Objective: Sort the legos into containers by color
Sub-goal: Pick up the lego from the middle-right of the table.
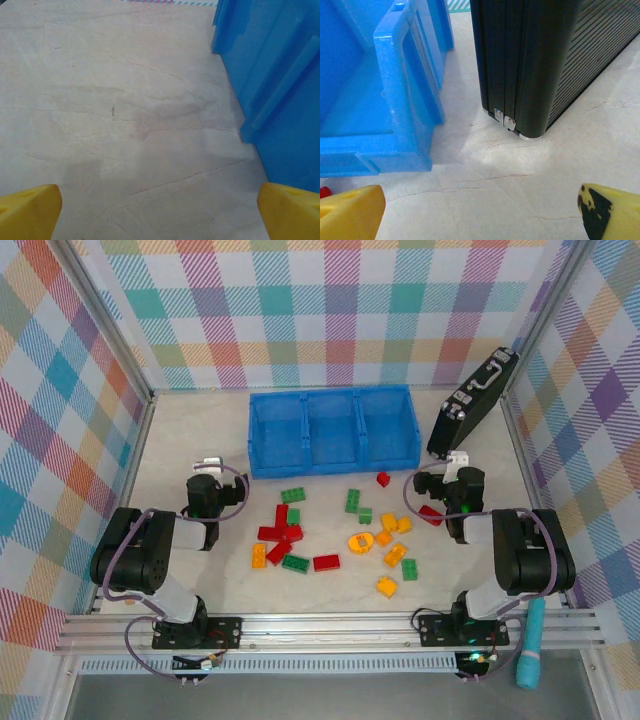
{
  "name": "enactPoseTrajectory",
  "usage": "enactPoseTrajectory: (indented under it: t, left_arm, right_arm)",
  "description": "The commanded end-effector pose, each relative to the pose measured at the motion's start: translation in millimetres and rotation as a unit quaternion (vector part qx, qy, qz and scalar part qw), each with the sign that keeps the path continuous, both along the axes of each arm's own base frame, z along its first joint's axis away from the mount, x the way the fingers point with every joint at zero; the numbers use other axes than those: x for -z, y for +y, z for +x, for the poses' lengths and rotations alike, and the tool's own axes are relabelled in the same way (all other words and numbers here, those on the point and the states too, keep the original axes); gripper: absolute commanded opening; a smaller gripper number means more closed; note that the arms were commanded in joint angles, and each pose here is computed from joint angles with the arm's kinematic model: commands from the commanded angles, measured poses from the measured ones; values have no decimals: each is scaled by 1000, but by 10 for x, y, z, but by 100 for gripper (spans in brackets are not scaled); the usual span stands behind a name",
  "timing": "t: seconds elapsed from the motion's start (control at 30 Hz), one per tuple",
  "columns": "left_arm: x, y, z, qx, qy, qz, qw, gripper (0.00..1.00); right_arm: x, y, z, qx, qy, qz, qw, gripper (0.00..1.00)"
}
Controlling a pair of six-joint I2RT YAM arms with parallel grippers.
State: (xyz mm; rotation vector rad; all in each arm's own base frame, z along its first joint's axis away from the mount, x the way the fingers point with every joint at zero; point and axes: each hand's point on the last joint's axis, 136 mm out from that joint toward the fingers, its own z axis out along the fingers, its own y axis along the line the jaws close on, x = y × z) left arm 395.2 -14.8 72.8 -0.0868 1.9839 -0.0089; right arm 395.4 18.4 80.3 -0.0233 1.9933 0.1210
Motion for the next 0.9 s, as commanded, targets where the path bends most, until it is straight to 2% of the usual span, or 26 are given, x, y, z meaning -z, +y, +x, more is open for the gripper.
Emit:
enactPoseTrajectory:
  t: [0.0,0.87]
  left_arm:
    - [-83,10,57,5,-9,3,1000,100]
    - [-78,16,62,10,-8,-4,1000,100]
  right_arm:
    - [-110,18,30,0,-20,1,1000,99]
    - [-108,22,30,-1,-20,1,1000,99]
